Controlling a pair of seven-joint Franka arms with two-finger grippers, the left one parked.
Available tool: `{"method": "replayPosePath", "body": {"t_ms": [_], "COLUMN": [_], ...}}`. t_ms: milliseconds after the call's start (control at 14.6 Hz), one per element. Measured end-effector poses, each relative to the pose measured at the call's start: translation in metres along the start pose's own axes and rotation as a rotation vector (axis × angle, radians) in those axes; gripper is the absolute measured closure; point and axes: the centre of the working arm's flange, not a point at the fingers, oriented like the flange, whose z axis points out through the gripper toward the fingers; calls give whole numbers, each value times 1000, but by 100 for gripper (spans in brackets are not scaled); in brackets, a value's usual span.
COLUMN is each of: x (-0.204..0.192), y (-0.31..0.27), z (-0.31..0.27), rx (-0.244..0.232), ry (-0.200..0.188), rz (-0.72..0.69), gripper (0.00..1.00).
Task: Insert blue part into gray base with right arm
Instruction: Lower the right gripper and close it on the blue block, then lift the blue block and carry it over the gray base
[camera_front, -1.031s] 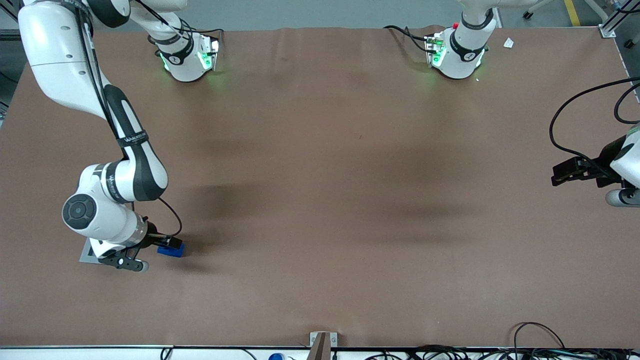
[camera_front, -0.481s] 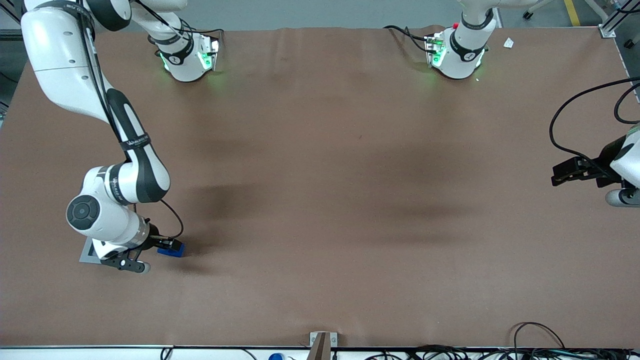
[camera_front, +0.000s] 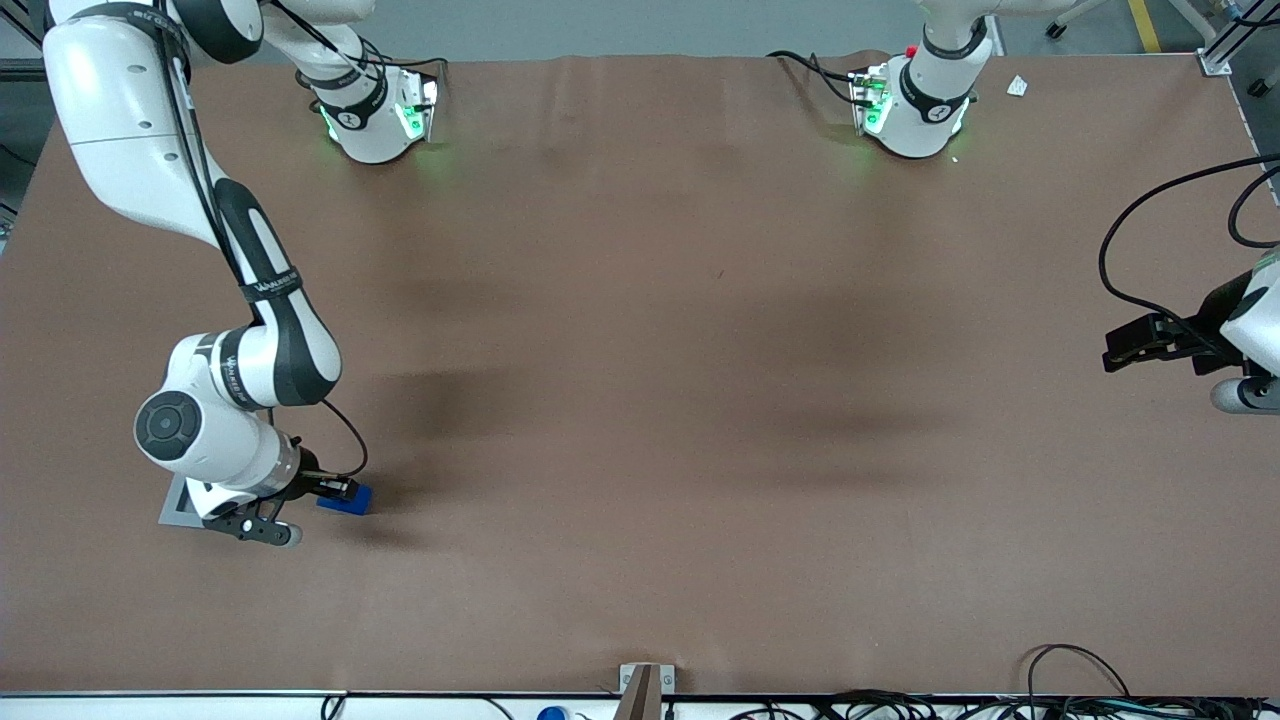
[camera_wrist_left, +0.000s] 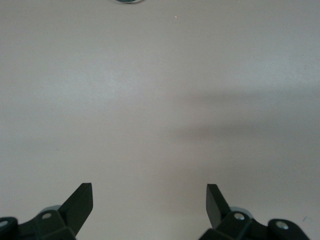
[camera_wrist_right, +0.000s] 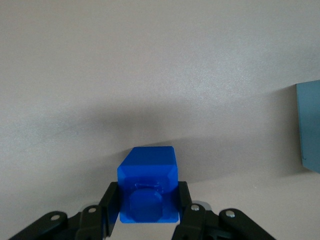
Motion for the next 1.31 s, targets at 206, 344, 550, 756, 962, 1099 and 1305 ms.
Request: {"method": "replayPosePath", "body": {"t_ms": [206,344,550,756,962,1099,1305], "x": [8,23,45,53,58,59,59], "y": [7,21,58,103,148,169,180], "z": [-10,-39,-86,-93,-93,-94,-96], "rx": [-13,-59,-82,-84,-82,-80,-74], "ry": [4,-15,-28,-33,-40,-42,-53], "rz": [0,-23,-58,-100,-134,-138,-146], "gripper": [49,49,49,49,49,49,49]}}
